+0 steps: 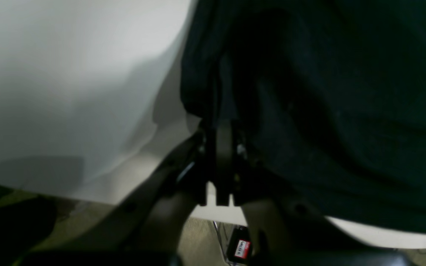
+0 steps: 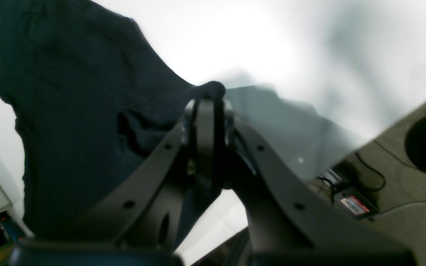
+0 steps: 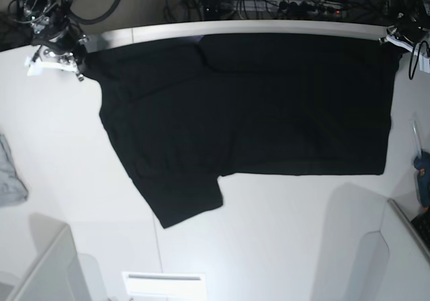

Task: Fold the T-shirt properly
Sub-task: 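Pull the collar edge with both grippers to flatten the shirt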

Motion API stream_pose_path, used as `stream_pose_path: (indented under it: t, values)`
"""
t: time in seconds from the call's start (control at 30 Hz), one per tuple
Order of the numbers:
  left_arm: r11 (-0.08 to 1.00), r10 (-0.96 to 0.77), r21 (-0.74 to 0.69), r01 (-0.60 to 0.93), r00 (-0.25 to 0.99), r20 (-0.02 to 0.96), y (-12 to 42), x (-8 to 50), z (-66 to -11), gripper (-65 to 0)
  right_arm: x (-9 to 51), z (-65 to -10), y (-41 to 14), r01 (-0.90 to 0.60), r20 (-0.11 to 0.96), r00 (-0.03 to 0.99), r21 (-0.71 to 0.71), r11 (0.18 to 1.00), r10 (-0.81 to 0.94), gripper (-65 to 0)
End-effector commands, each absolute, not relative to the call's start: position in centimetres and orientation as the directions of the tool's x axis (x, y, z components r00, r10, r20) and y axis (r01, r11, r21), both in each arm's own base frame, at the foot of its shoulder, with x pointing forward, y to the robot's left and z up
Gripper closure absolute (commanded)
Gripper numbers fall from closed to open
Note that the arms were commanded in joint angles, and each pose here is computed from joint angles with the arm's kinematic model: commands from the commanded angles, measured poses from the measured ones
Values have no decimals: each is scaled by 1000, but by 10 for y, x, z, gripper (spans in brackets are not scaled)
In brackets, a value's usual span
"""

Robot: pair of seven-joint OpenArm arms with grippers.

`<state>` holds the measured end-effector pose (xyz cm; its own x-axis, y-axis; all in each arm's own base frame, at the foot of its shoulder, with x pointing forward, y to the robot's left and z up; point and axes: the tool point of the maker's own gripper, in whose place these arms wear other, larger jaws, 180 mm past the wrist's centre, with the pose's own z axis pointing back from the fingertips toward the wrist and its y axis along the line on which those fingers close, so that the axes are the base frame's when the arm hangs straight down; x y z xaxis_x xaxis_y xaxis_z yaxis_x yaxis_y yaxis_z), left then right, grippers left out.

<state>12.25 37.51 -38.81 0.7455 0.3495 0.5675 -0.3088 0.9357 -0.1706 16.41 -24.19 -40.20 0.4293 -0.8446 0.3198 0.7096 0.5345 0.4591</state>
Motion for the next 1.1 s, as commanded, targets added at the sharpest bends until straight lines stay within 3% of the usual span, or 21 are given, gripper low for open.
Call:
stream_pose_path:
  t: [0.0, 0.8, 0.83, 0.93, 1.0, 1.07]
  values:
    - [944, 322, -147, -294, 735, 597, 383, 126, -377, 0, 166, -395, -250, 704, 358, 416, 455, 545, -836, 0]
    - [953, 299, -146, -264, 770, 564, 373, 121, -385, 0, 140, -404, -256, 735, 370, 414, 402, 545, -831, 0]
    - [954, 298, -145, -263, 770, 564, 373, 121, -384, -44, 139, -404, -257, 738, 371, 413, 400, 544, -832, 0]
    - [953, 299, -146, -264, 770, 563, 373, 120, -385, -288, 139, -403, -259, 740, 375, 405, 401, 540, -834, -189]
    - [953, 300, -145, -265, 770, 563, 373, 120, -385, -429, 139, -403, -259, 740, 375, 405, 401, 540, -834, -278]
    - [953, 300, -145, -265, 770, 563, 373, 120, -385, -517, 139, -403, -259, 739, 376, 405, 401, 540, -833, -321]
